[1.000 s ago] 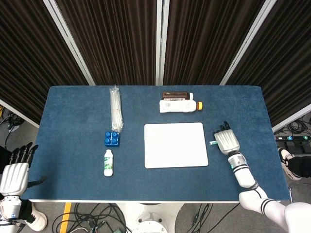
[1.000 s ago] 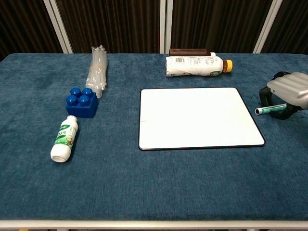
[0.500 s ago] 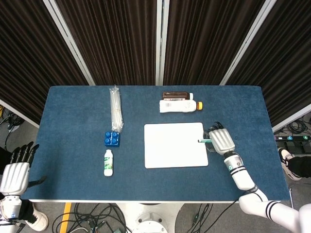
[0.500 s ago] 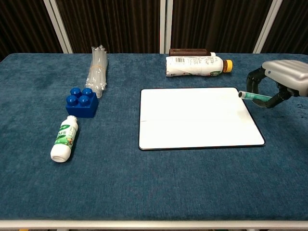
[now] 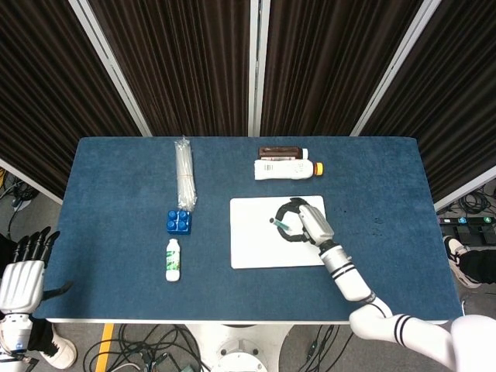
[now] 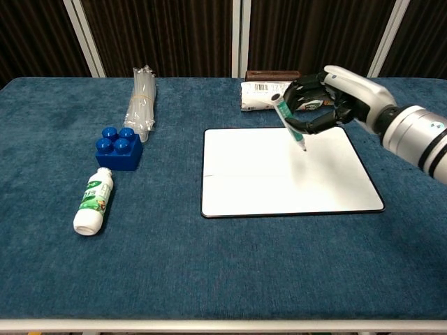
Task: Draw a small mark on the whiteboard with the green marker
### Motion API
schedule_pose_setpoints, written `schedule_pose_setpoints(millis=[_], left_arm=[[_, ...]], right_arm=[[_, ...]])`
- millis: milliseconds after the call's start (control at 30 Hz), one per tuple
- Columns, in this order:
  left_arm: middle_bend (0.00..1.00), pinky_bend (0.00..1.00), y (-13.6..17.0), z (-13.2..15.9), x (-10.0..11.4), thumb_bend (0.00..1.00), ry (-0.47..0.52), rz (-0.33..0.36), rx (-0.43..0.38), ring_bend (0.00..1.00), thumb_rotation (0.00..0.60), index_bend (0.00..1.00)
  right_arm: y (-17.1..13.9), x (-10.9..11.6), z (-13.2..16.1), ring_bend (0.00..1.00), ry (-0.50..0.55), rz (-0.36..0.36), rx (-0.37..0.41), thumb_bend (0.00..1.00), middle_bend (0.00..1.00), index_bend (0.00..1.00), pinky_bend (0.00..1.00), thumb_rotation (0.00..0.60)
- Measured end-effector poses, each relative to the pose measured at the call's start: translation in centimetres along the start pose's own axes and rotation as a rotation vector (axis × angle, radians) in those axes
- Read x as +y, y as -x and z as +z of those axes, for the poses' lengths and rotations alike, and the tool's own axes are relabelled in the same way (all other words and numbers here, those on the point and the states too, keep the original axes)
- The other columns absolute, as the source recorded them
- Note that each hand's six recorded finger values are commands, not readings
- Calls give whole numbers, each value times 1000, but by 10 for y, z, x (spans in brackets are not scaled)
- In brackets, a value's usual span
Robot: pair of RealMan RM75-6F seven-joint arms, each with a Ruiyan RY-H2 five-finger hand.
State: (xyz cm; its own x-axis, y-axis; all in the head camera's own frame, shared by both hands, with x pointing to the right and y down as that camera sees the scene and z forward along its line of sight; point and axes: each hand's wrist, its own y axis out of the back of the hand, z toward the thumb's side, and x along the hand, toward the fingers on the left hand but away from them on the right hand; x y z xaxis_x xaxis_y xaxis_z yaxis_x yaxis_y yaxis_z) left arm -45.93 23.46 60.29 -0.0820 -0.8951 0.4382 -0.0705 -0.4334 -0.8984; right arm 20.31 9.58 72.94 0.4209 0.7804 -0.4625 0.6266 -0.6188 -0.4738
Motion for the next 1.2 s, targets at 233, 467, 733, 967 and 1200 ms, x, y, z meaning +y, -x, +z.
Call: schedule_pose_setpoints(millis=[233, 467, 733, 967, 1200], left_arm=[[0, 0, 1, -2, -2, 0, 5, -5, 8, 0, 600, 90], [0, 0, 3, -5, -5, 0, 12, -9, 17, 0, 600, 90], [0, 0, 5, -8, -7, 0, 16, -13, 24, 0, 600, 90], [0, 0, 6, -8, -5, 0, 17, -4, 21, 0, 600, 90], [0, 0, 6, -7, -9, 0, 20, -16, 20, 0, 600, 90]], right_arm=[[23, -17, -5, 289, 62, -24, -4, 376, 536, 675, 146, 600], [36, -30, -12, 288, 57, -29, -11, 377, 536, 676, 145, 600], [30, -57, -11, 289, 52, 47, 13, 376, 536, 677, 146, 600], [15, -70, 13, 289, 147, 93, 62, 376, 536, 677, 146, 600], [15, -49, 0, 289, 121, 34, 20, 378, 536, 677, 146, 600]])
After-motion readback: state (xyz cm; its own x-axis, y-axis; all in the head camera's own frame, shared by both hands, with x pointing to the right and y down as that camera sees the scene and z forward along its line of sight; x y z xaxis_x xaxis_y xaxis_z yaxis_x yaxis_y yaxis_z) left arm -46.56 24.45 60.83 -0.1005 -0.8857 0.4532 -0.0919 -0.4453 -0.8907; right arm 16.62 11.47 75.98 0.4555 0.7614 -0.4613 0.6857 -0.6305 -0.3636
